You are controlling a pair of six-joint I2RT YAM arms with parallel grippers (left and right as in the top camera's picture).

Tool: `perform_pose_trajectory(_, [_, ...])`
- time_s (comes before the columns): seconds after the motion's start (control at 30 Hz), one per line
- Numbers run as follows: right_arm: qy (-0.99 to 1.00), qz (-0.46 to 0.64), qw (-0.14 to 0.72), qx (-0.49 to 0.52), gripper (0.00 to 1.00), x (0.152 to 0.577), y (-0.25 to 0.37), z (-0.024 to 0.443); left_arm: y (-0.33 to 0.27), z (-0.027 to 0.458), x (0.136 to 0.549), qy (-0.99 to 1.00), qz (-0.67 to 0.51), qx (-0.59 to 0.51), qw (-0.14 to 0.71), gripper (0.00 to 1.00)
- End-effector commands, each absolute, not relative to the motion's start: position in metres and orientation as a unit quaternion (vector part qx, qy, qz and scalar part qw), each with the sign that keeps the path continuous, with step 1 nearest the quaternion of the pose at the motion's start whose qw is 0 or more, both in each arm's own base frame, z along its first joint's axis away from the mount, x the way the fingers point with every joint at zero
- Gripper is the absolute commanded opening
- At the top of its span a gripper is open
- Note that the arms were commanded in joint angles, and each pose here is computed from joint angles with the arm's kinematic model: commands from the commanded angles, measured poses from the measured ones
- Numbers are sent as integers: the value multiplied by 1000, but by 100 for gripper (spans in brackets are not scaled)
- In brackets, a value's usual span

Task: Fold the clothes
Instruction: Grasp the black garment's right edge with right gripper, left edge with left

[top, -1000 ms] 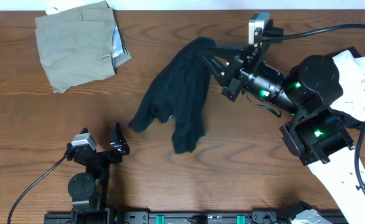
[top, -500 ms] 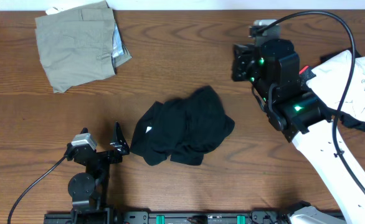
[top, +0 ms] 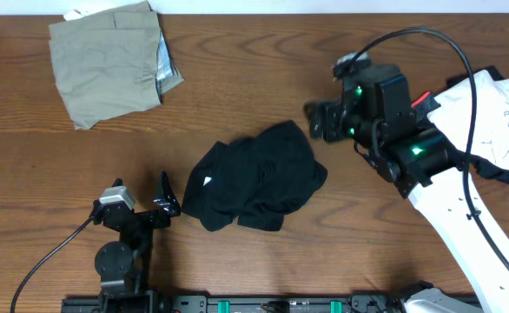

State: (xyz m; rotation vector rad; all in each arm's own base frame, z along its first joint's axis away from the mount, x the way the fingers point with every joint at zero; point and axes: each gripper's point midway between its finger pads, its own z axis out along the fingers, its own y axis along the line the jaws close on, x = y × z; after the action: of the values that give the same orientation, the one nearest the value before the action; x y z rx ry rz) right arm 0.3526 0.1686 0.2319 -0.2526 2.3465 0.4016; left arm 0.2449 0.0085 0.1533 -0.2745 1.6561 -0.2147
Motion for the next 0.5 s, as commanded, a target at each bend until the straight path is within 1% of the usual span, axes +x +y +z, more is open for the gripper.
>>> perform_pose_trajectory(0.0, [922, 189, 320, -112, 96, 335, 176, 224, 7, 137, 244, 750, -96, -121, 643, 98])
perform_pose_trajectory(0.07, [934, 181, 289, -110, 99, 324, 172, 211, 7, 137, 244, 750, -96, -121, 643, 98])
perform_pose_trajectory(0.2, [949, 196, 231, -82, 99, 307, 173, 193, 7, 137, 244, 750, -96, -121, 643, 98])
perform_pose_trajectory(0.47, [957, 207, 190, -77, 97, 291, 195, 162, 7, 137, 244, 750, -96, -121, 643, 98])
